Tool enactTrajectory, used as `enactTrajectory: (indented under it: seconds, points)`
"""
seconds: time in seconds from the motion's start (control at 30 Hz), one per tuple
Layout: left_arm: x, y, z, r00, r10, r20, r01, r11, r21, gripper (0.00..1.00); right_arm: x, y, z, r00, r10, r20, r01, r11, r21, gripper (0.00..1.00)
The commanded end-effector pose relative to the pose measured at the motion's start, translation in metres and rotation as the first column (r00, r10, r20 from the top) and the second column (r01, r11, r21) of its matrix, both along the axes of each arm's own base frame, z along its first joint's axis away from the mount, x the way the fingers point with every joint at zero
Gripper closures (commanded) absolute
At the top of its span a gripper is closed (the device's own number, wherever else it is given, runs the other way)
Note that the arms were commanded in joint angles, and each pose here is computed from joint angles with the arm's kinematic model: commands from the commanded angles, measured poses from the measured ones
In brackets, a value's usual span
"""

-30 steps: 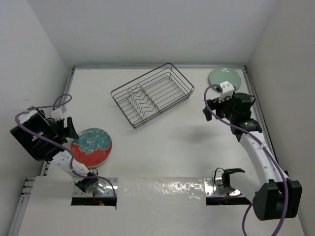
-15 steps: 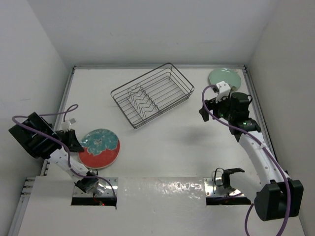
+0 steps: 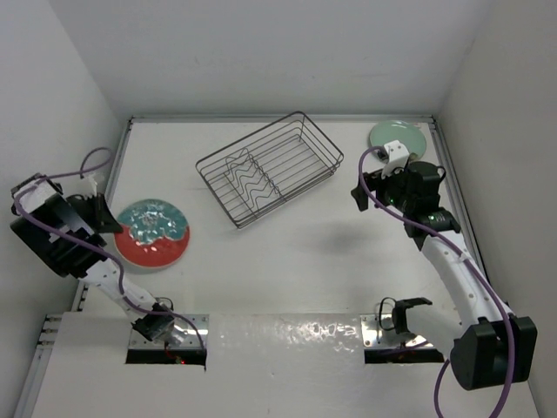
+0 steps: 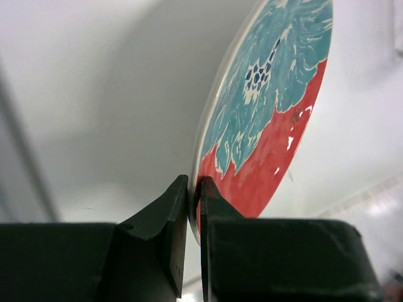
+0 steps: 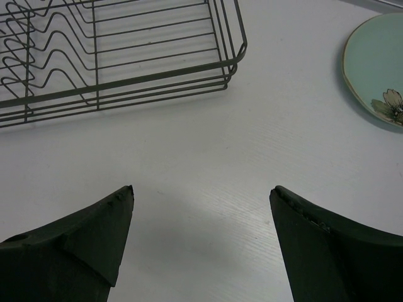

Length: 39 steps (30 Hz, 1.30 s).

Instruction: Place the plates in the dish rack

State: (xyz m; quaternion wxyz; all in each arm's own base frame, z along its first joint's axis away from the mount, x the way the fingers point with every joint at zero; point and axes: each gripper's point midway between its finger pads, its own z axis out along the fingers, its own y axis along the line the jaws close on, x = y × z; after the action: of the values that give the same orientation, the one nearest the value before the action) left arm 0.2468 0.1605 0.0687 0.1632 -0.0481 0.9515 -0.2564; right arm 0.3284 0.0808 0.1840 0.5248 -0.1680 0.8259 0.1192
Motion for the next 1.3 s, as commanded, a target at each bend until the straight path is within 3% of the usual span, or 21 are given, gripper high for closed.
enactTrajectory:
  seconds: [0.0,0.13,0.27,0.37,0.63,0.77,0.87,0.9,0.97,1.0,1.03,1.07,1.17,1.27]
  points:
    - [0.048,0.020,0.047,0.981,0.025,0.193,-0.051,0.990,0.131,1.00,0.016,0.003,0.027,0.997,-0.019,0.079,0.016,0.999,0.031,0.13]
    - [0.089,0.012,0.098,0.941,-0.046,0.336,-0.071,0.942,0.327,1.00,0.020,0.002,0.027,0.997,-0.037,0.068,0.034,0.999,0.041,0.13]
    - [0.127,0.022,0.152,0.876,-0.060,0.478,-0.198,0.859,0.472,1.00,0.022,0.002,0.028,0.997,-0.037,0.068,0.034,0.999,0.042,0.13]
    - [0.149,0.027,0.189,0.835,-0.065,0.546,-0.264,0.823,0.502,1.00,0.023,0.002,0.030,0.996,-0.041,0.074,0.038,0.998,0.040,0.13]
    - [0.197,-0.011,0.228,0.748,-0.236,0.620,-0.201,0.811,0.550,1.00,0.021,0.000,0.026,0.996,-0.050,0.072,0.048,0.998,0.039,0.13]
    - [0.228,-0.010,0.268,0.665,-0.287,0.689,-0.307,0.736,0.603,1.00,0.020,0.000,0.025,0.996,-0.055,0.074,0.052,0.998,0.046,0.13]
    - [0.255,-0.030,0.309,0.586,-0.315,0.747,-0.401,0.688,0.604,1.00,0.020,0.000,0.022,0.996,-0.056,0.070,0.052,0.998,0.047,0.13]
    - [0.267,-0.056,0.324,0.534,-0.352,0.769,-0.399,0.696,0.596,1.00,0.019,0.000,0.021,0.996,-0.057,0.065,0.054,0.997,0.048,0.13]
    - [0.277,-0.091,0.339,0.489,-0.396,0.777,-0.426,0.670,0.609,1.00,0.016,0.000,0.020,0.996,-0.060,0.058,0.057,0.997,0.051,0.13]
    - [0.282,-0.099,0.356,0.439,-0.410,0.800,-0.466,0.657,0.593,1.00,0.015,0.000,0.021,0.996,-0.061,0.061,0.057,0.997,0.053,0.13]
    - [0.283,-0.102,0.365,0.428,-0.401,0.810,-0.508,0.634,0.583,1.00,0.014,-0.001,0.020,0.996,-0.063,0.060,0.059,0.997,0.054,0.13]
    - [0.289,-0.117,0.382,0.382,-0.407,0.829,-0.528,0.640,0.558,1.00,0.011,-0.002,0.020,0.995,-0.067,0.068,0.064,0.997,0.050,0.13]
    - [0.297,-0.145,0.404,0.319,-0.412,0.853,-0.525,0.673,0.522,1.00,0.004,-0.005,0.016,0.994,-0.077,0.073,0.074,0.996,0.044,0.13]
    - [0.291,-0.193,0.411,0.264,-0.479,0.837,-0.438,0.714,0.547,1.00,-0.001,-0.009,0.012,0.993,-0.092,0.069,0.090,0.995,0.037,0.13]
